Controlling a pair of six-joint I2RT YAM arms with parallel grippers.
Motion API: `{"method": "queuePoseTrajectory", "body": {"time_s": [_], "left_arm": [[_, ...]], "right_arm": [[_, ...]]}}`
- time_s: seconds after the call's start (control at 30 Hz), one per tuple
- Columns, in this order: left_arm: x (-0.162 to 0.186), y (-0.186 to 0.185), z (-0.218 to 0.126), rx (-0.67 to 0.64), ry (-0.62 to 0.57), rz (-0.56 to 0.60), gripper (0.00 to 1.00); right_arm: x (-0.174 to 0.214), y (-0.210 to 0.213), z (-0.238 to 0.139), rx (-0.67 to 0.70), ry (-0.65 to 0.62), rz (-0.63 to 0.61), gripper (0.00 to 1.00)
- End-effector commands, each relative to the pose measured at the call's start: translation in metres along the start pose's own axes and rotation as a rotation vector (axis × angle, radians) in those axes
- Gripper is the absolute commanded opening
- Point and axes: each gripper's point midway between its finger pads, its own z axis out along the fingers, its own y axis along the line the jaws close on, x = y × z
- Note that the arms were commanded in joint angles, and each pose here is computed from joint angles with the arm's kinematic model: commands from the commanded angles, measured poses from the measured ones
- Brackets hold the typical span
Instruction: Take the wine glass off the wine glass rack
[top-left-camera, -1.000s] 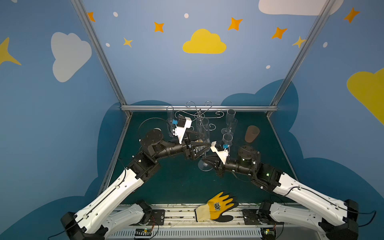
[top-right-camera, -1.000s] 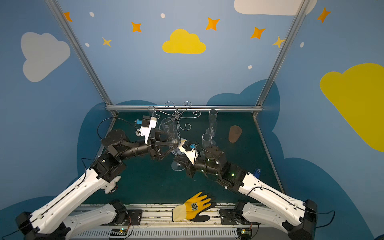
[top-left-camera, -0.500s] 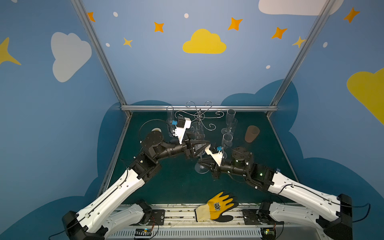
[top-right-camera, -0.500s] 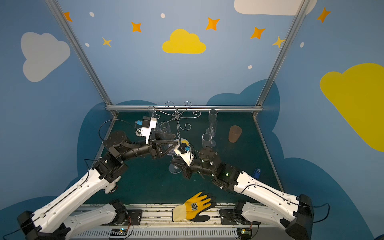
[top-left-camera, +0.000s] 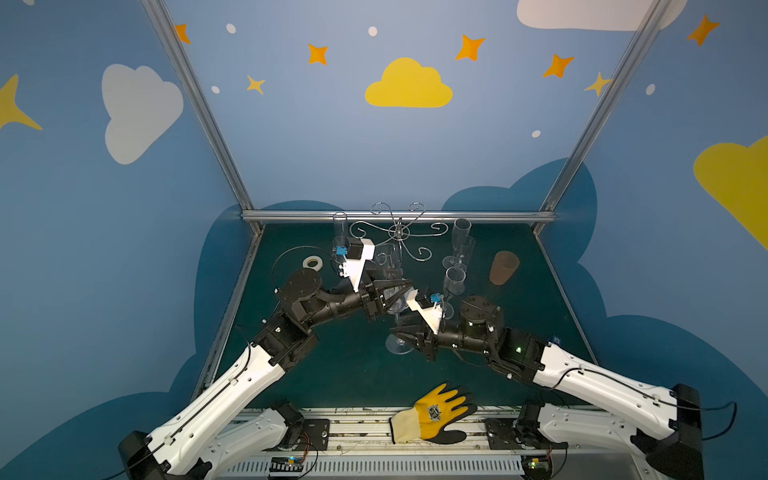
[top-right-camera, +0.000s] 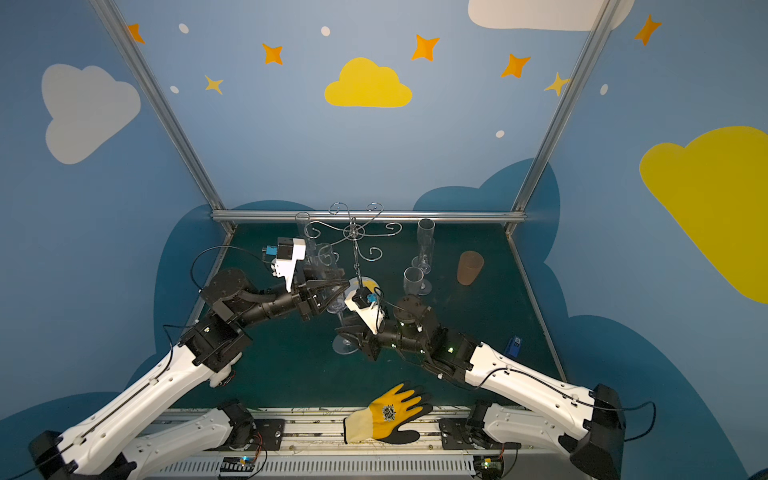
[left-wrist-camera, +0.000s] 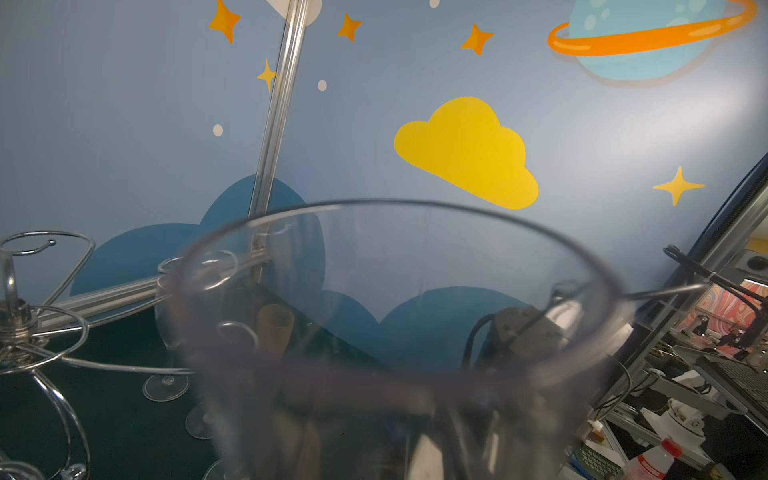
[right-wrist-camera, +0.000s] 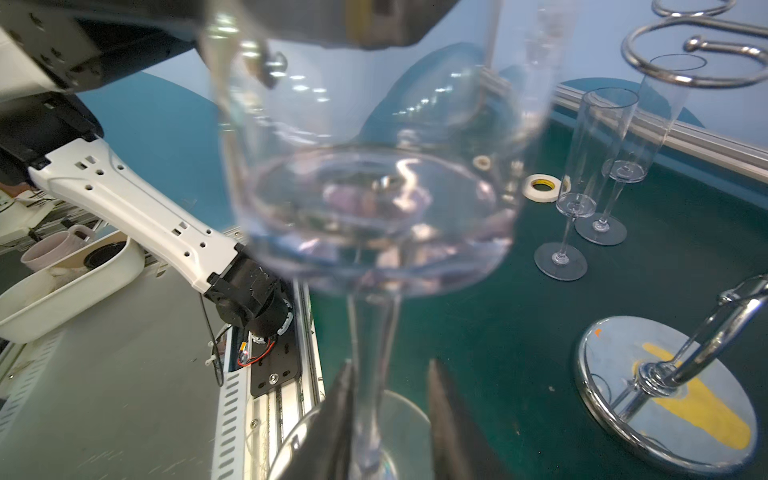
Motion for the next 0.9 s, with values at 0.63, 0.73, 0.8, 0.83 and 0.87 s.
{"method": "queuePoseTrajectory", "body": {"time_s": [0.63, 0.73, 0.8, 0.83, 0.87], "left_arm": [[0.044, 0.072, -0.109, -0.566, -0.125, 0.232, 0.4], [0.047, 0.085, -0.118, -0.636, -0.158, 0.332, 0.39], [0.048, 0.092, -0.12, -0.678, -0.177, 0.391, 0.39], [0.049, 0.098, -0.121, -0.702, -0.177, 0.419, 0.39], [0.05, 0.103, -0.121, -0.725, -0.178, 0.442, 0.39]], "right_arm": [[-0.033, -0.043, -0.102, 0.392, -0.189, -0.094, 0.89], [-0.03, -0.045, -0.114, 0.418, -0.204, -0.083, 0.89], [-0.028, -0.046, -0.12, 0.428, -0.209, -0.077, 0.89], [-0.027, -0.047, -0.122, 0.434, -0.208, -0.074, 0.89], [-0.026, -0.047, -0.124, 0.438, -0.208, -0.071, 0.89]]}}
